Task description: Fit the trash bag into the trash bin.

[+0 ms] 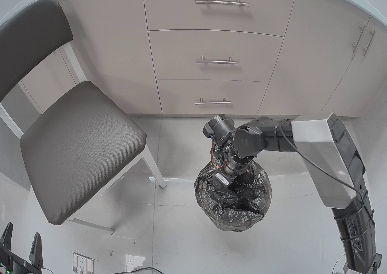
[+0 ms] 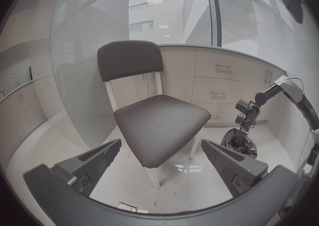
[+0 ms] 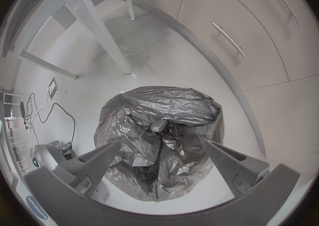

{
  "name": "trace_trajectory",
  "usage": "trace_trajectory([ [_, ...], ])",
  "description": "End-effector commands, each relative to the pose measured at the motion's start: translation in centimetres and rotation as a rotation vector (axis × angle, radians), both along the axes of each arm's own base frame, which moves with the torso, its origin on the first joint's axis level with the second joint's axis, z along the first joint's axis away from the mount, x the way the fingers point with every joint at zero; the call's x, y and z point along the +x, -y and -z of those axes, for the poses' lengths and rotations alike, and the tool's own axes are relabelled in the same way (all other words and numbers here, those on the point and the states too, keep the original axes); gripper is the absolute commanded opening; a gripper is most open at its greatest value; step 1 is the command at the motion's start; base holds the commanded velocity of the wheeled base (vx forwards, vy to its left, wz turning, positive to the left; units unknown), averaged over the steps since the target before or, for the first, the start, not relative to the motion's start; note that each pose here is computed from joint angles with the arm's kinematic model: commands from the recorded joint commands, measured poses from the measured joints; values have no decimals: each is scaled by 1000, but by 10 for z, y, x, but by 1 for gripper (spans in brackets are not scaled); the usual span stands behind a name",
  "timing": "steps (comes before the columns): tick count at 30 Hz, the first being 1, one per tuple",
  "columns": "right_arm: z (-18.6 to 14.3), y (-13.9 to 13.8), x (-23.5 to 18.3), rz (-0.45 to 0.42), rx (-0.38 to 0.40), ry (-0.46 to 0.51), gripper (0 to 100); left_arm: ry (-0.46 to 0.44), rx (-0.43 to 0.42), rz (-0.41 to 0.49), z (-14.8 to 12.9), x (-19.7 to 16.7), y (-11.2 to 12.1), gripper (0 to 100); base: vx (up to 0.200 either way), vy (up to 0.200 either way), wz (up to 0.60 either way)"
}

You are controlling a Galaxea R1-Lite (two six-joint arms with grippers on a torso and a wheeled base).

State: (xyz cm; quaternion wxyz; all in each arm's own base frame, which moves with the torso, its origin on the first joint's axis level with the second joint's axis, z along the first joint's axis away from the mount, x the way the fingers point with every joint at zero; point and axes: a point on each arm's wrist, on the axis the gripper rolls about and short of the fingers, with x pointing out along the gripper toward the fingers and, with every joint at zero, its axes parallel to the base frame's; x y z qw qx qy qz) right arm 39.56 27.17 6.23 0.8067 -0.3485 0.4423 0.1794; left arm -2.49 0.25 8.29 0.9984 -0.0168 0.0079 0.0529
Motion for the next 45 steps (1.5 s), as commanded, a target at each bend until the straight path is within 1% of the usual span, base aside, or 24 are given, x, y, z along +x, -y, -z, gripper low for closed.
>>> trace_trajectory([
  [1,-52,10,-16,7,7,27,100,15,-5,-5,0,-1,0,100,0,0,0],
  [2,-56,11,-18,7,7,24,100,14,-5,0,1,-1,0,100,0,0,0],
  [3,-72,16,-25,7,9,28,100,13,-2,24,1,-1,1,100,0,0,0],
  [6,-95,21,-33,6,31,60,100,4,1,81,4,0,2,100,0,0,0],
  [8,-101,22,-35,6,36,69,100,4,4,86,4,0,2,100,0,0,0],
  [9,-116,25,-41,9,48,98,100,2,9,90,5,0,2,100,0,0,0],
  [11,-125,27,-45,13,46,110,100,-2,12,92,5,0,2,100,0,0,0],
  [15,-153,34,-65,9,41,137,100,0,9,92,5,0,2,100,0,0,0],
  [19,-194,53,-99,4,31,147,100,0,7,92,5,0,2,100,0,0,0],
  [21,-202,58,-106,4,28,149,100,0,7,92,5,0,2,100,0,0,0],
  [22,-219,71,-122,14,14,163,100,0,7,92,5,0,2,100,0,0,0],
  [23,-222,73,-125,16,13,165,100,0,7,93,5,0,2,100,0,0,0],
  [27,-256,101,-158,57,-11,238,100,2,7,92,5,0,2,100,0,0,0],
  [29,-267,111,-169,84,-23,281,100,2,7,92,5,0,2,100,0,0,0],
  [32,-290,132,-192,151,-49,383,100,2,4,92,5,0,2,100,0,0,0],
  [33,-292,134,-194,157,-52,392,100,2,4,92,5,0,2,100,0,0,0],
  [34,-304,149,-208,197,-49,445,100,2,2,92,5,0,2,100,0,0,0],
  [36,-317,171,-223,250,-34,492,100,2,1,92,5,0,2,100,0,0,0],
  [37,-317,171,-223,250,-34,492,100,2,1,92,5,0,2,100,0,0,0],
  [38,-328,204,-235,357,-41,527,100,2,1,92,5,0,2,100,0,0,0],
  [40,-338,239,-253,491,-56,555,100,0,5,92,5,0,2,100,0,0,0],
  [42,-344,258,-278,549,-31,573,100,2,7,92,5,0,2,100,0,0,0],
  [43,-347,267,-299,572,-7,586,100,2,6,92,5,0,2,100,0,0,0],
  [45,-349,276,-336,588,34,613,100,2,6,92,5,0,2,100,0,0,0],
])
